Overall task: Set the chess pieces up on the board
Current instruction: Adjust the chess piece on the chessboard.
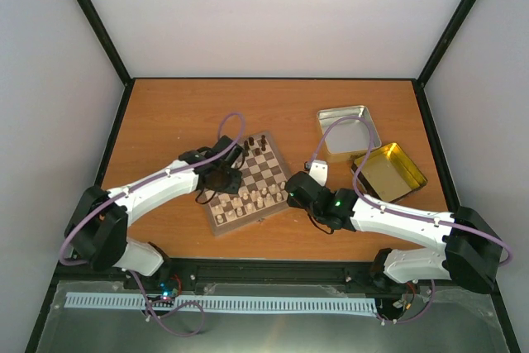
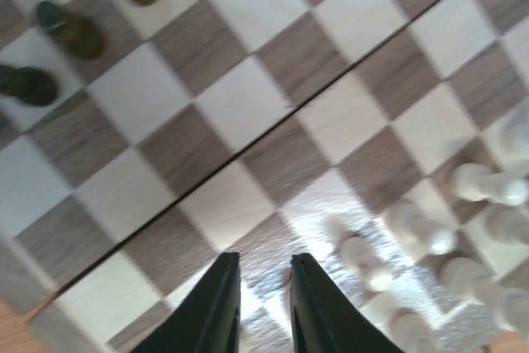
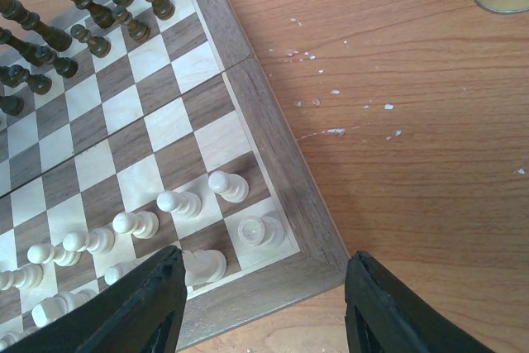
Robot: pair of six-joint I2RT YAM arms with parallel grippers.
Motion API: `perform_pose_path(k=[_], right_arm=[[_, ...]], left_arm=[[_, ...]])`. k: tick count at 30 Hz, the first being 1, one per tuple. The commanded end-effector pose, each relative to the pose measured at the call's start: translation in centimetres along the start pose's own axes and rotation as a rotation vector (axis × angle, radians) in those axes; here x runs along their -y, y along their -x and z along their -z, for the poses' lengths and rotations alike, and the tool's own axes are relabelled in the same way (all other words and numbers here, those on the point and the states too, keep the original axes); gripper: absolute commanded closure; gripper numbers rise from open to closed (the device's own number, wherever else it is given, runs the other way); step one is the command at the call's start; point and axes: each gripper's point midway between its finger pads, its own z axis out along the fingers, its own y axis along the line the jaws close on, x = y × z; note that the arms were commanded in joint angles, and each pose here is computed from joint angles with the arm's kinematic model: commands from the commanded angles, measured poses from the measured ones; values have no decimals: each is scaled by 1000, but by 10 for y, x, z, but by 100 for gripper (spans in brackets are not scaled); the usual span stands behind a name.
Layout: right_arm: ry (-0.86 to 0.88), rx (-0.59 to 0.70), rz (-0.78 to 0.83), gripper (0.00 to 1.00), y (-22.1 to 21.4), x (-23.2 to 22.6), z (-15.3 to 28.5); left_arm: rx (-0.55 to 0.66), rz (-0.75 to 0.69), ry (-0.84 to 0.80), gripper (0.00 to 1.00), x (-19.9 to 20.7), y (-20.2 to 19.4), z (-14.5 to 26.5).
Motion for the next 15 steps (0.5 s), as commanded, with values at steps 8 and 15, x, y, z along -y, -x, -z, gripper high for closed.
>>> perform_pose_path(k=[8,15], right_arm=[[-13,26,-8,47,5,4,-1],[-11,29,-12,47,6,4,0]], left_arm=[[-111,78,117,92,-41,-32,-6],[-161,62,90,92,-36,-42,-15]])
